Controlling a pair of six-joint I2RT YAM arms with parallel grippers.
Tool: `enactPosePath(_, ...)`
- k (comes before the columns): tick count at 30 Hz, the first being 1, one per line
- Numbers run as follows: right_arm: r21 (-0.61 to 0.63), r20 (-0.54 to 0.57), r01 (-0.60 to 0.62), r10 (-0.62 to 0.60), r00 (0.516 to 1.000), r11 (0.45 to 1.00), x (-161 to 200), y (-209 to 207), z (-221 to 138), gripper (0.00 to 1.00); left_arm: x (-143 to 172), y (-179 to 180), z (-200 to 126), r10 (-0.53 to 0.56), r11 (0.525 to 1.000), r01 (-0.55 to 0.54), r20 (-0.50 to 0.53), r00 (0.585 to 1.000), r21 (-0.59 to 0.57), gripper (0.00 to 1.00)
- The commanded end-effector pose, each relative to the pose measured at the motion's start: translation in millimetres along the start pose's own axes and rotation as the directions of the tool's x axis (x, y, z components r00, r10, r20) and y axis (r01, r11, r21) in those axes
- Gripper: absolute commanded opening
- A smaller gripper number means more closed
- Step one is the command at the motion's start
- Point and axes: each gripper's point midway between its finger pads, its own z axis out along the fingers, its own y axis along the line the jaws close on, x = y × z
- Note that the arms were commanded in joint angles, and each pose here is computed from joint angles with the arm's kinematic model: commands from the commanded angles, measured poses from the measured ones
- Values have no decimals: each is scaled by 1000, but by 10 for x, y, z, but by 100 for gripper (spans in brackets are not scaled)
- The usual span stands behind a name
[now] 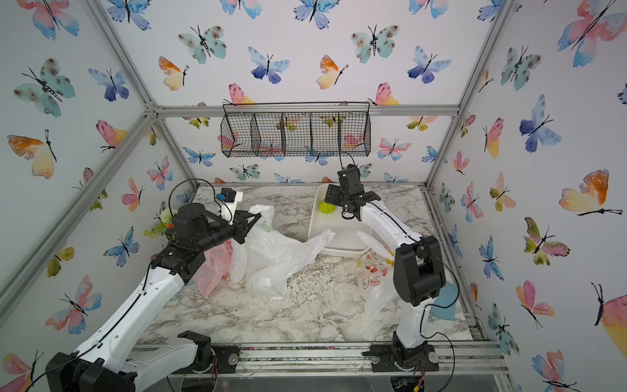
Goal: Place the pears into plastic bags & tie knots
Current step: Pick up the pear from the basket.
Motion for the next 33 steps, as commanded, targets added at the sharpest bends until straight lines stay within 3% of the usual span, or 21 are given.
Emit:
enactPosePath(1,3,7,-64,64,998,998,49,66,279,85,123,-81,-40,-5,999,7,-33,999,40,0)
enactPosePath(14,69,-79,-71,76,994,995,385,-23,1421,88,40,-192,56,-24,992,26,-15,1000,120,0)
enactPosePath(18,33,-51,-58,60,997,998,331,26,1465,78,11,-198,55,-20,992,21,-10,1000,121,0)
enactPosePath(24,-18,48,-4,5,999,1000,52,107,1103,47,17,-195,92,-30,992,31,-11,999,125,0)
enactPosePath(28,-82,61,26,-21,998,996,-93,227,688,43,-2,-246,136,-27,990,28,-14,1000,137,0)
enactPosePath(31,-280,39,64,-56,998,958,-98,572,102,41,-34,-245,143,-18,991,19,-7,1000,131,0)
enactPosePath(33,-458,49,124,-114,992,880,8,949,-432,40,-54,-210,153,-13,994,14,-6,1000,110,0)
